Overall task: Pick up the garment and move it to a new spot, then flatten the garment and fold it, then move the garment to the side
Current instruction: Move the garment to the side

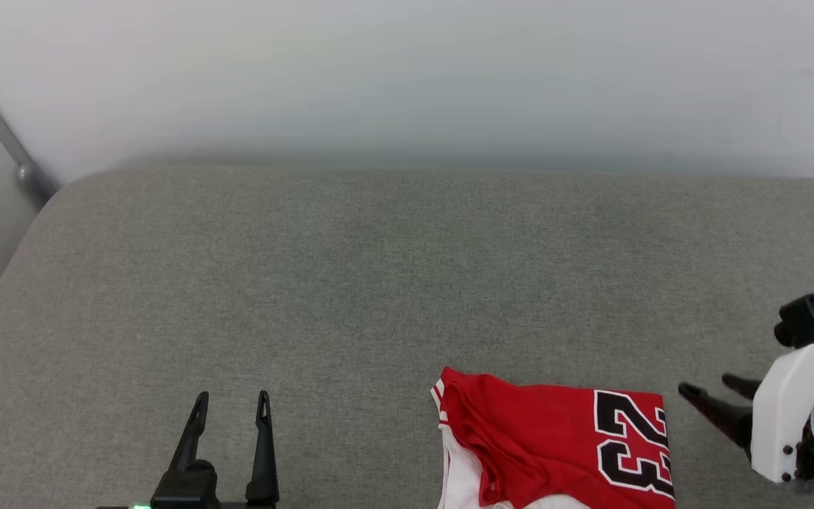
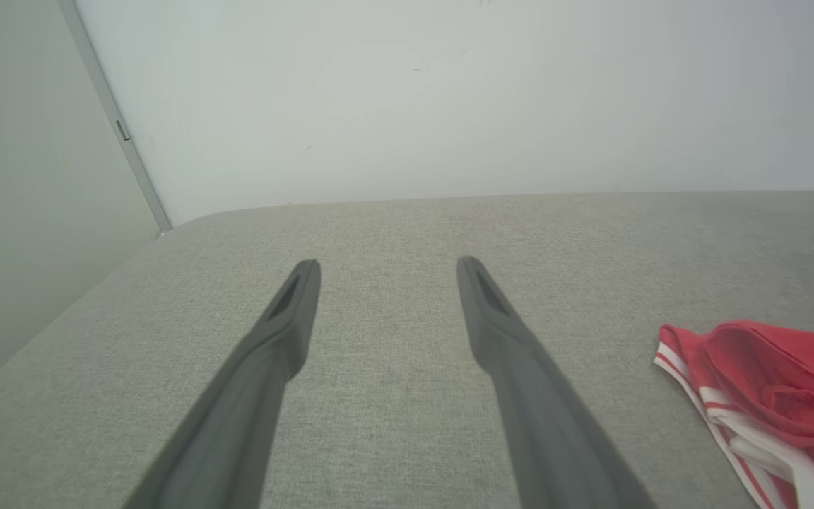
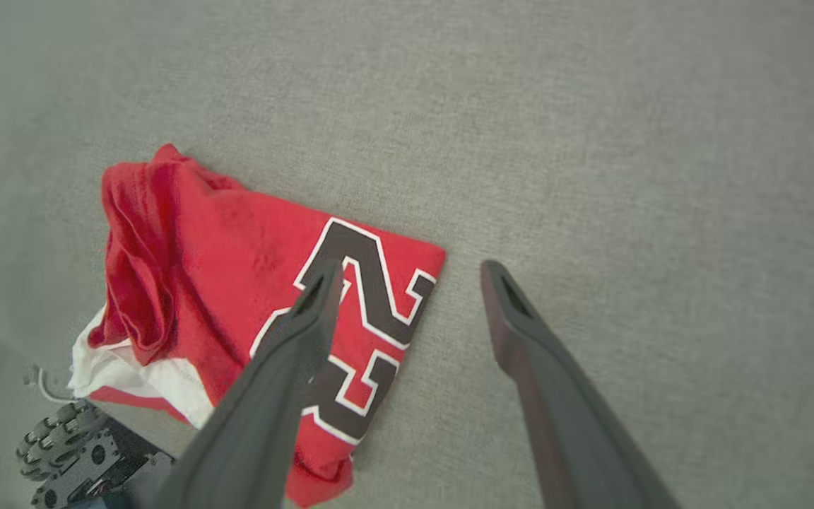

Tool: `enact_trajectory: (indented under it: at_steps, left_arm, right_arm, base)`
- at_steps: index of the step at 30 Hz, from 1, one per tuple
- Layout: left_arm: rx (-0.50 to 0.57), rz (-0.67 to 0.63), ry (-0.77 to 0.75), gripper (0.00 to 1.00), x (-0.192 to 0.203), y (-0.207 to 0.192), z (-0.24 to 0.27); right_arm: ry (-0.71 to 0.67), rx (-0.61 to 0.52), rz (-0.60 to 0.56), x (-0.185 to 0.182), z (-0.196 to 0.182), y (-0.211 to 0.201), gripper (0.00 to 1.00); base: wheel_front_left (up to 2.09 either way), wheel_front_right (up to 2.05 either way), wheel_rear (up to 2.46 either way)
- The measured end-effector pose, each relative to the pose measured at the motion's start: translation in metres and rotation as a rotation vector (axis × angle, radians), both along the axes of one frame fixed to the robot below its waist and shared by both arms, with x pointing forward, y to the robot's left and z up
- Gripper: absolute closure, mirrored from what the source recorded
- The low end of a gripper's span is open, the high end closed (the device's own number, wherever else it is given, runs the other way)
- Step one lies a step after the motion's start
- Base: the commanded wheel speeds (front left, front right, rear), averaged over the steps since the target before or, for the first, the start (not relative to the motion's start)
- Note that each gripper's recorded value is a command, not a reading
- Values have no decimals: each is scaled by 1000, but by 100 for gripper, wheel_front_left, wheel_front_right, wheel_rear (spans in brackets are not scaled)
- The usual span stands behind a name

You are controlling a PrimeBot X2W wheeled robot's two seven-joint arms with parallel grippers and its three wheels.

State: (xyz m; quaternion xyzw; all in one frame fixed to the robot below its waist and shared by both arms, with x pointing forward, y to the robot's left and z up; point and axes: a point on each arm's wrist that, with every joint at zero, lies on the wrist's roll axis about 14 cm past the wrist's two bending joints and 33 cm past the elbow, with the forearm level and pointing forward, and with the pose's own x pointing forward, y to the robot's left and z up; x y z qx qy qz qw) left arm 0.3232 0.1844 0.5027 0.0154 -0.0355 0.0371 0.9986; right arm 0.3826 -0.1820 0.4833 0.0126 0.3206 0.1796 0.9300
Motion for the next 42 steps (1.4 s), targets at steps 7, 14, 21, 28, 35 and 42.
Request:
enact_trajectory:
  at_steps: [7,14,21,28,35,42]
  left_arm:
    - [4,5,15,0,12,2,-4]
    - [14,6,34,0,27,4,-10]
    - [21,17,60,0,39,8,-18]
    - [22,26,72,0,41,10,-22]
    - [8,33,50,0,27,8,-15]
    - [-8,-22,26,0,31,-11,-8]
  right_arm:
    - [350,128,26,-36,-56,9,0]
    - [509,233,33,-44,-89,29,0]
    - [598,267,70,-47,-113,49,0]
    - [586,221,129,-45,-118,56,100]
    - [395,161,198,-37,-77,54,100]
    - [210,30,199,-27,-28,15,100]
  base:
    - [0,0,0]
    - [0,0,0]
    - [0,0,0]
    - [0,0,0]
    - [0,0,0]
    - [0,0,0]
